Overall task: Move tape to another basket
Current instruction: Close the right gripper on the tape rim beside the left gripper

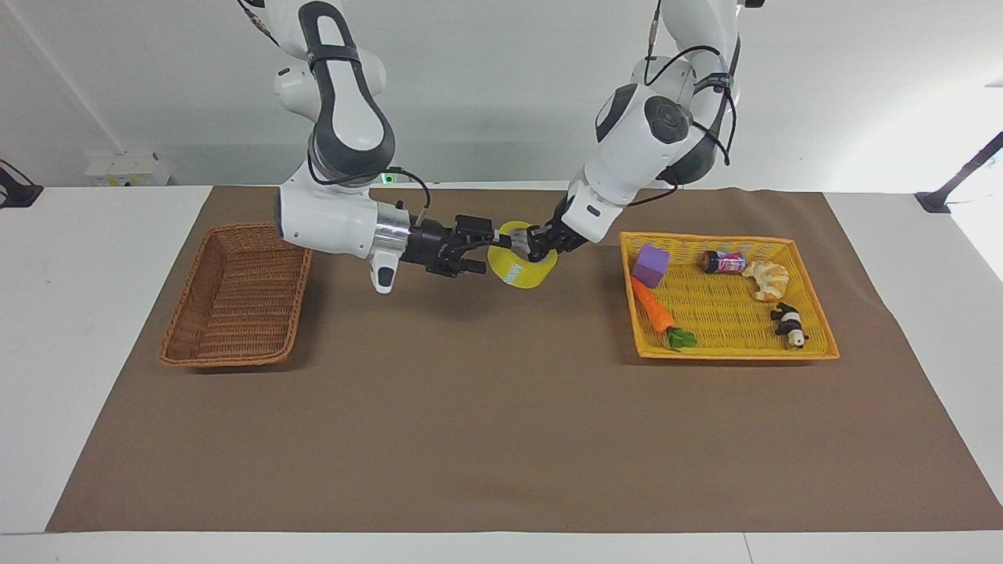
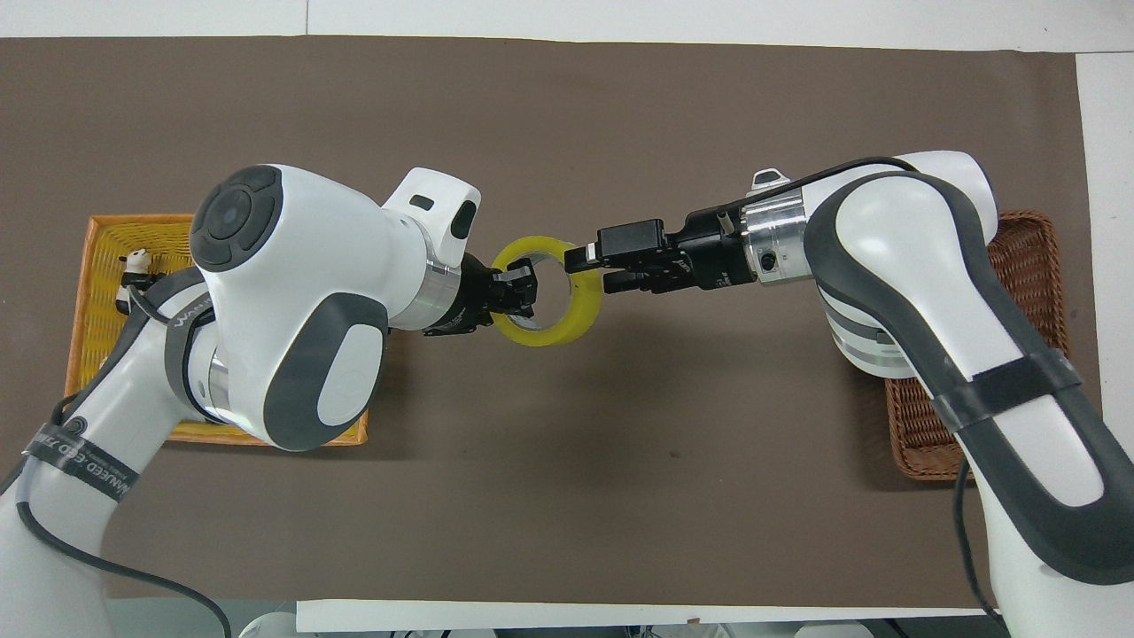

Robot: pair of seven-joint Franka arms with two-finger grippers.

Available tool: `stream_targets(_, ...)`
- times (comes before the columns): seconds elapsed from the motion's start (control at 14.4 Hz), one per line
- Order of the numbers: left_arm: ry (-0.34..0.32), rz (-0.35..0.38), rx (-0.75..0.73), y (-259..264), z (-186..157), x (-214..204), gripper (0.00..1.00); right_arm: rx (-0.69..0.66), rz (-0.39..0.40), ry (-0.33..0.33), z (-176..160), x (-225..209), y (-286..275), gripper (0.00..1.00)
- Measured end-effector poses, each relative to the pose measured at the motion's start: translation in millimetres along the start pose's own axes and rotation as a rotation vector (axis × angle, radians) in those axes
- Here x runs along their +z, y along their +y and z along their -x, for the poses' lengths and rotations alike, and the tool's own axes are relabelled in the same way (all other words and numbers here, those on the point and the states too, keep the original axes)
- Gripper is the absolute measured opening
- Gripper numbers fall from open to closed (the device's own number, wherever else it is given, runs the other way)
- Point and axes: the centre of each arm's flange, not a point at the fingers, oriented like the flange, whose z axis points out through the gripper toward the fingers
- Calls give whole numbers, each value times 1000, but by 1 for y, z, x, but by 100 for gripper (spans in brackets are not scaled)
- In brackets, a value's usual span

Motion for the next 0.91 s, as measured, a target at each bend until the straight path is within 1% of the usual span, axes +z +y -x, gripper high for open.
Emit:
stream_targets(0.28,-1,-1,0,0,0,0,23,-9,1,-17,4,9,-5,100)
stream_targets(0.56,-2,-1,0,0,0,0,23,-14,3,-26,6,14,-7,97)
stream_targets(0.63,-2,-2,0,0,0,0,23,-13,2,-24,6,13,-7,94)
stream_targets(0.7,-3,-2,0,0,0,0,23,-12,2,-23,6,12,-6,94)
stream_targets(0.77,-4,-3,0,0,0,0,23,-13,2,-23,6,12,-7,90)
stream_targets(0.84,-4,-4,0,-1,0,1,23,-13,2,-24,6,13,-7,90)
stream_targets(0.91,-5,-4,-1,-1,0,1,23,-13,2,-24,6,13,-7,82)
